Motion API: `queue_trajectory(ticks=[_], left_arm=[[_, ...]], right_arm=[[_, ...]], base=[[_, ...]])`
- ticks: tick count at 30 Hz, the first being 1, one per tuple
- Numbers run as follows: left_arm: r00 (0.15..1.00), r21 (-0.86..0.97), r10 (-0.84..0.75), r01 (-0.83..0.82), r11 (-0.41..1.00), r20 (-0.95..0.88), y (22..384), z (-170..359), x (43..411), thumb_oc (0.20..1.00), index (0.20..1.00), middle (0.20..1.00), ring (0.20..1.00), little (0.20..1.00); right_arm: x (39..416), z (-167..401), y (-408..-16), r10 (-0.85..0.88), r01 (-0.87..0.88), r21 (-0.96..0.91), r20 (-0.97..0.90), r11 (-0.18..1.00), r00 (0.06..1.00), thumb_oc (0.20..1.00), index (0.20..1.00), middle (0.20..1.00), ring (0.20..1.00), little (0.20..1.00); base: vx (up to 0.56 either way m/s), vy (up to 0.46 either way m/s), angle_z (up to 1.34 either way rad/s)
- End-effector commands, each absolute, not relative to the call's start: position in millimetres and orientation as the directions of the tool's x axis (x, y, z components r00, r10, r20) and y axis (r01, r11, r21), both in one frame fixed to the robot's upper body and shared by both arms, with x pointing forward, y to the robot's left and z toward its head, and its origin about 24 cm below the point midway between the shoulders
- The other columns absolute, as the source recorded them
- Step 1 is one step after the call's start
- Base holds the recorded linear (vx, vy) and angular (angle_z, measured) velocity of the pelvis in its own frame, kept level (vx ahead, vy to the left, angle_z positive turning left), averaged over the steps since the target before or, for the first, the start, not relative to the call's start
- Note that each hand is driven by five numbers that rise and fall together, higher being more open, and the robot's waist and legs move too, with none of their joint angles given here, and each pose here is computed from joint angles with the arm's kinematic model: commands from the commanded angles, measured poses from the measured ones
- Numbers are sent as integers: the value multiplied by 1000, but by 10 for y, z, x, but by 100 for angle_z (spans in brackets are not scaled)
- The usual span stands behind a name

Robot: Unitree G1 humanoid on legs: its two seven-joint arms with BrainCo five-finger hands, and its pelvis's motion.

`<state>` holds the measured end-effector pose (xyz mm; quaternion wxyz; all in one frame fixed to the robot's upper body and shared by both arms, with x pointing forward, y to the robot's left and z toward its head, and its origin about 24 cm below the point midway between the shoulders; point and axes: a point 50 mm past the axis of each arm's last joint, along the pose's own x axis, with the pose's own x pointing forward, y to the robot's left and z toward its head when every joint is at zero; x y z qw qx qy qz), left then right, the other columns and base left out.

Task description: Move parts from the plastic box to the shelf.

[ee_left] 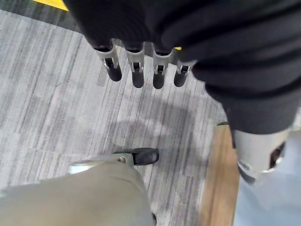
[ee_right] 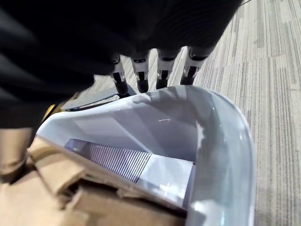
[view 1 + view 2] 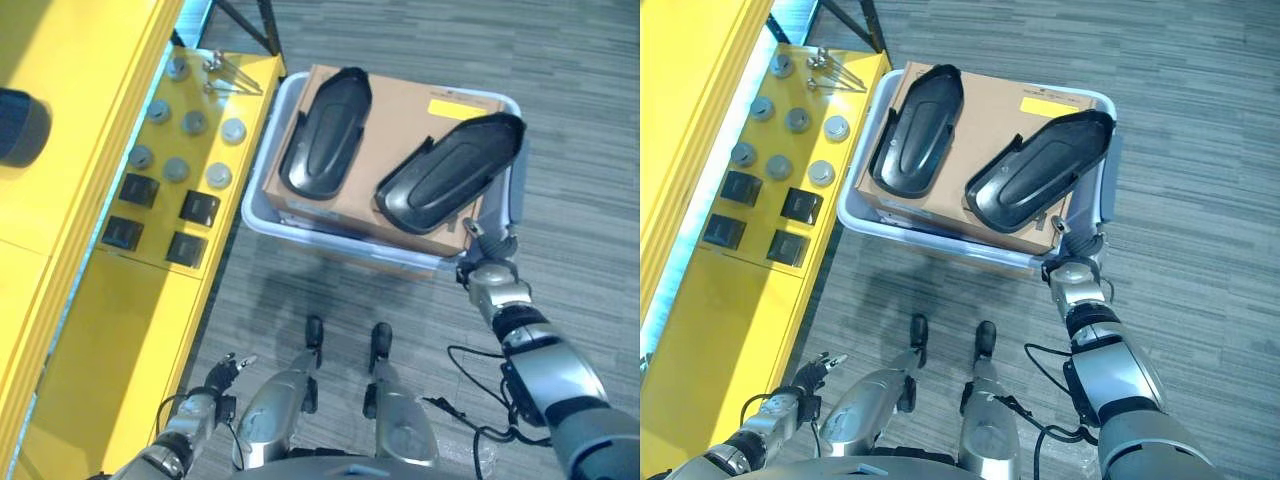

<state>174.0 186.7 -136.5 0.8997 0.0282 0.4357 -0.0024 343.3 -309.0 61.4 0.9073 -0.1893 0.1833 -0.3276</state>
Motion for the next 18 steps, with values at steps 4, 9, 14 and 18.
queue_trajectory(ticks=[4, 9, 14, 18], left_arm=[[594, 95, 31, 77, 992, -804, 1958, -1381, 1728, 1000, 1000, 1000, 1000, 1000], [587, 92, 34, 69, 993, -809, 1936, -1411, 1659, 1000, 1000, 1000, 1000, 1000], [601, 85, 37, 52, 995, -799, 1899, -1415, 1640, 1000, 1000, 1000, 1000, 1000], [601, 82, 45, 34, 996, -798, 1896, -1412, 1641, 1000, 1000, 1000, 1000, 1000]], right_arm=[[3613, 629, -2787, -398, 298, -325, -305, 897, 865, 200, 200, 200, 200, 200], [3594, 647, -2782, -397, 320, -303, -241, 898, 886, 200, 200, 200, 200, 200], [3602, 925, -2738, -447, 434, -271, 13, 859, 894, 1000, 1000, 1000, 1000, 1000], [3627, 1190, -2639, -439, 467, -264, 162, 844, 884, 1000, 1000, 1000, 1000, 1000]], base=[[2, -3, 1], [6, 2, 0], [0, 0, 0], [0, 3, -5]])
